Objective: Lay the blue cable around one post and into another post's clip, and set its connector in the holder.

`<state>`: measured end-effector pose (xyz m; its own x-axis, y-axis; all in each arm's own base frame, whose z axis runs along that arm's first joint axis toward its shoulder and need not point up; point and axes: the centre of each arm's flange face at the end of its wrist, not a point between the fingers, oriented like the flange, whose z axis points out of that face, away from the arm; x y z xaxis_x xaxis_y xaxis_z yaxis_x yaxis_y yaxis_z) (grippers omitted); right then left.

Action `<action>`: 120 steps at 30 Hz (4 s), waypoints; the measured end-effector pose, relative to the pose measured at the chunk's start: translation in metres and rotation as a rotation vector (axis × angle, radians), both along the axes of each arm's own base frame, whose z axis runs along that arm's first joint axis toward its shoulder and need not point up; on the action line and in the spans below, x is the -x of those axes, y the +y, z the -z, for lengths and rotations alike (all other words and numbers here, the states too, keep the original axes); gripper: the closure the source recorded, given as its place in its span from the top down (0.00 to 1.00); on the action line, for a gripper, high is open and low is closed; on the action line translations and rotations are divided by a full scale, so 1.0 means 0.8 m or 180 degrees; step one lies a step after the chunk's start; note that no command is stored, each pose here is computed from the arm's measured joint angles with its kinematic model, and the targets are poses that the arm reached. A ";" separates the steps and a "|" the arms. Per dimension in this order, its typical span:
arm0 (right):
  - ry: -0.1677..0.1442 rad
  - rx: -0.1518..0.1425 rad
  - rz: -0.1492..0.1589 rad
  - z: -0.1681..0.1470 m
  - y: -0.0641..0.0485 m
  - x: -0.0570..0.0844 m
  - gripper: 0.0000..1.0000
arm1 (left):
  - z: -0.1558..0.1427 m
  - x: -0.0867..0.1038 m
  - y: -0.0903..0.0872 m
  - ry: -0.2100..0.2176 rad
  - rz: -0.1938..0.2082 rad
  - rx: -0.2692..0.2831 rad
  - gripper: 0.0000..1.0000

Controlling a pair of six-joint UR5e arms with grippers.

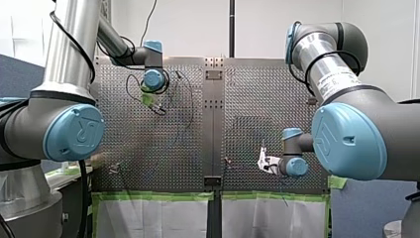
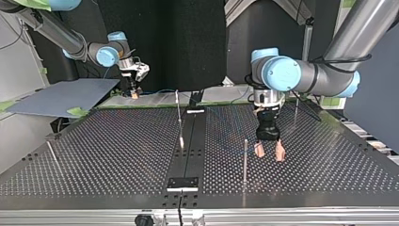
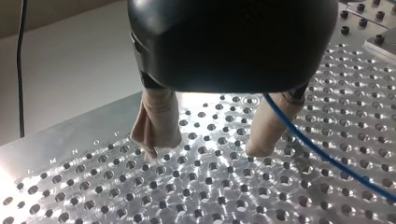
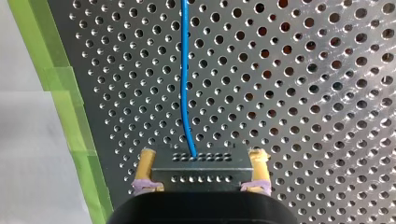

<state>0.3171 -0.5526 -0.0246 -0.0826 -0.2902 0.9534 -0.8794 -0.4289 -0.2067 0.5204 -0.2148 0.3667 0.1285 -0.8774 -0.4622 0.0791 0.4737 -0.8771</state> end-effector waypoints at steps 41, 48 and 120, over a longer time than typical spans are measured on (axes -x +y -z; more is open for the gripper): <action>-0.0138 0.0106 0.0294 -0.123 -0.006 0.015 0.00 | 0.040 -0.050 0.018 0.0162 0.0020 -0.0136 1.00; -0.0380 0.0218 0.0475 -0.184 -0.028 0.029 0.00 | 0.040 -0.051 0.019 0.0160 0.0017 -0.0127 1.00; 0.0452 0.0845 0.1370 -0.379 -0.097 0.242 0.00 | 0.041 -0.045 0.001 0.0176 0.0159 -0.0151 1.00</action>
<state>0.1235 -0.6304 0.2784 -0.0058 -0.0055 1.0000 -0.9990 -0.0440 -0.0061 0.5561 -0.2140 0.3342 0.0583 -0.8590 -0.5086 0.0556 0.5114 -0.8575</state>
